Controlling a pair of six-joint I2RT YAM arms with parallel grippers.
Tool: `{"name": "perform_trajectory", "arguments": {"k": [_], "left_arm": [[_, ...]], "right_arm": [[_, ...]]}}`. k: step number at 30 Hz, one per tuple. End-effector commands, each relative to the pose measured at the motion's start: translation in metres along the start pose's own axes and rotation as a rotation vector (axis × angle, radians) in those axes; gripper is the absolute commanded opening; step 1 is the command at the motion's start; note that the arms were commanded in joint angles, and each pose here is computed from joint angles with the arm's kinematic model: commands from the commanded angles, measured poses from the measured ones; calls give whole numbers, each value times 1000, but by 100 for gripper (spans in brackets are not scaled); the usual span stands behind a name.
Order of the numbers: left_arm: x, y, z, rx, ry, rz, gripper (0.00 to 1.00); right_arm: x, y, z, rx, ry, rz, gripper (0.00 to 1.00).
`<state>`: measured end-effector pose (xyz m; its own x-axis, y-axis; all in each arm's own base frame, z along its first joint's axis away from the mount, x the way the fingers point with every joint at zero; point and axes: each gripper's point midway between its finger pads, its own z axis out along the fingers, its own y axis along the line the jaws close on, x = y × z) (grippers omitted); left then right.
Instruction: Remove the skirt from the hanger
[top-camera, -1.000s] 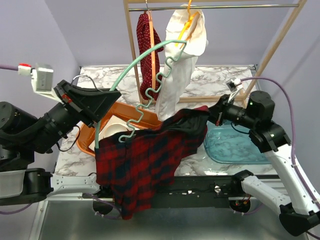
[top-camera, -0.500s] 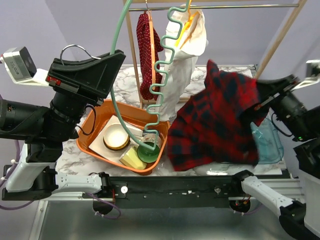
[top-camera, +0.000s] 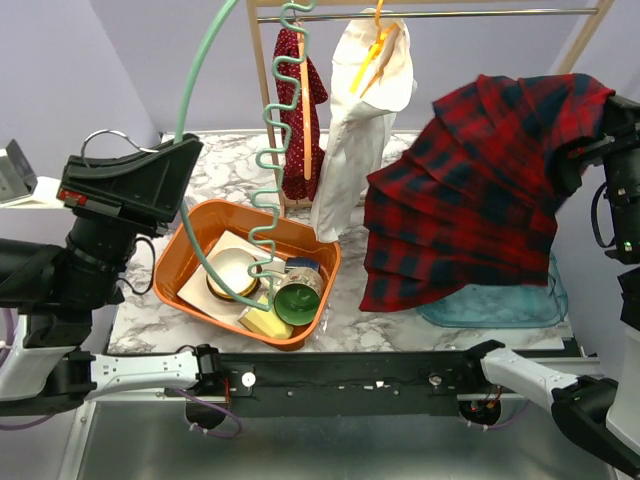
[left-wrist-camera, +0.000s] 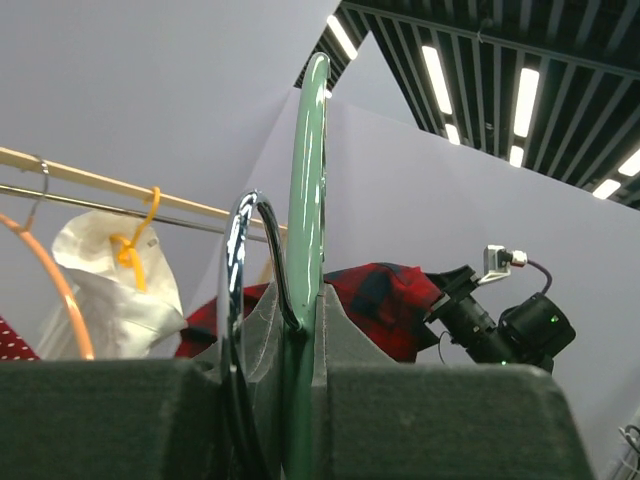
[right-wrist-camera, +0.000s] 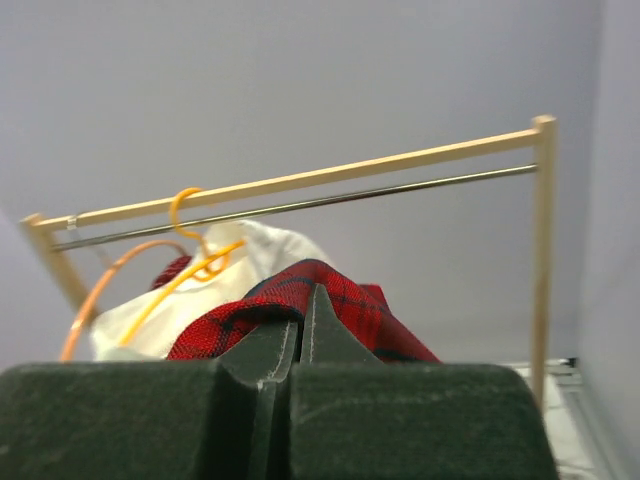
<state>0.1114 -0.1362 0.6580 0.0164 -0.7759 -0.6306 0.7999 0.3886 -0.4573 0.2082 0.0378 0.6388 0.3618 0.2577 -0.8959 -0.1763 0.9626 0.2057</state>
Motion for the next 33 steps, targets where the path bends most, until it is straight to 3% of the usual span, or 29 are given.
{"name": "perform_trajectory", "arguments": {"k": [1, 7, 13, 15, 16, 19, 22, 26, 30, 33], "left_arm": [[-11, 20, -15, -79, -19, 33, 0], [-7, 33, -27, -115, -13, 47, 0], [-7, 36, -29, -124, -1, 67, 0], [-5, 37, -29, -128, 8, 73, 0], [-5, 38, -30, -132, 9, 76, 0], [-1, 44, -34, -149, 13, 82, 0], [0, 52, -41, -173, 8, 91, 0], [1, 59, -48, -191, 18, 107, 0], [6, 63, -53, -199, 36, 114, 0], [14, 66, -57, -204, 58, 115, 0]], "right_arm": [[-59, -35, 0, 181, -203, -195, 0], [-57, -55, 8, 295, -209, -413, 1], [-54, -65, -8, 328, -212, -447, 1], [-32, -67, -9, 318, -149, -442, 1], [-25, -68, -17, 307, -124, -420, 1], [50, -64, -27, 234, 75, -307, 1], [111, -61, -55, 211, 197, -99, 1], [158, -68, -86, 292, 274, 135, 1], [197, -82, -103, 406, 338, 230, 1], [243, -102, -111, 519, 398, 196, 1]]}}
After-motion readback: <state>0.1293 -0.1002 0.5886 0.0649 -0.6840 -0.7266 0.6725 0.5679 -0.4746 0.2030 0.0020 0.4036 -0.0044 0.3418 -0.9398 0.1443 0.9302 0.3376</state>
